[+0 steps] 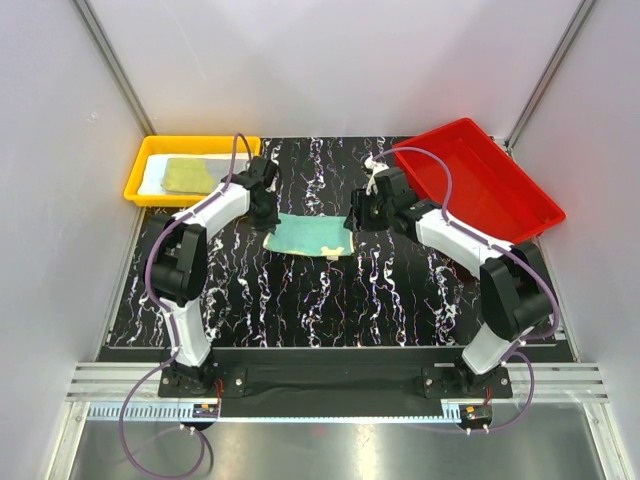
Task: Fold and stack the towels
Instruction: Neatly place the folded towel into the bin
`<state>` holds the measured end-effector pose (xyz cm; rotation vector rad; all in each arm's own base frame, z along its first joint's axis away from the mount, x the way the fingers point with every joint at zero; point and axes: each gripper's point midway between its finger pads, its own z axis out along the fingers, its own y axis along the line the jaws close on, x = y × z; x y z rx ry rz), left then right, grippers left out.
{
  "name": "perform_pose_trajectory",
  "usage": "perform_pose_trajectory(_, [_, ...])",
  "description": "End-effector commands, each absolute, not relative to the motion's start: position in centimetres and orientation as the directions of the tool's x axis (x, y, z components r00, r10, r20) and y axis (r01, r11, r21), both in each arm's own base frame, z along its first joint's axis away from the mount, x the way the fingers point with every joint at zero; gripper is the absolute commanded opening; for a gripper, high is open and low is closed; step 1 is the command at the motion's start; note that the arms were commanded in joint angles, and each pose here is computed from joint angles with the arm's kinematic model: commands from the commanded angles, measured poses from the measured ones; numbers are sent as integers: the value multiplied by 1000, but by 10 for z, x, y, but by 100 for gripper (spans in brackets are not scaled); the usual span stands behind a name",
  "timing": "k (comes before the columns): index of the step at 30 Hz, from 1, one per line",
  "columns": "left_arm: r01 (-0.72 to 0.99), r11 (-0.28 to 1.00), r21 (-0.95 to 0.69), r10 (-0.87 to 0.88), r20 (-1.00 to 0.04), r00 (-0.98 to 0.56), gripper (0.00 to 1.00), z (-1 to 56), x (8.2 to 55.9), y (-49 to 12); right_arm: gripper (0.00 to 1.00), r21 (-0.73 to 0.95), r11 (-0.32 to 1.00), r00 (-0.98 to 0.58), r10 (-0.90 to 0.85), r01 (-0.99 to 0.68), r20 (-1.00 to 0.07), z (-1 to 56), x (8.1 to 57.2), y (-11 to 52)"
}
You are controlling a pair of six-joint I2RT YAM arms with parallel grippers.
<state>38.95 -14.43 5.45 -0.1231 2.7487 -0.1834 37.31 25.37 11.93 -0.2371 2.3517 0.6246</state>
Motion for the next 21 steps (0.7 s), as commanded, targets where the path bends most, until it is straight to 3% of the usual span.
perform_pose_trajectory(1, [-66, 997, -50, -82, -441, -894, 0, 84, 399, -128, 57, 369, 864, -710, 19, -342, -704, 146, 374, 249])
perform_pose_trajectory(7, [-60, 996, 67, -16, -530, -848, 0, 106, 442, -110, 59, 365, 861, -675, 34, -355, -737, 163, 375, 247])
perform_pose_trajectory(10, [-86, 991, 104, -18, -524, -852, 0, 109, 462, -94, 59, 356, 862, -664, 30, -362, -747, 161, 378, 247])
perform_pose_trajectory(13, [-110, 991, 80, -44, -574, -817, 0, 137, 490, -79, 59, 341, 868, -666, 17, -359, -746, 153, 383, 245])
perform_pose_trajectory(21, [-206, 967, 151, -56, -662, -748, 0, 187, 532, -5, 59, 331, 876, -680, 5, -350, -733, 134, 403, 236])
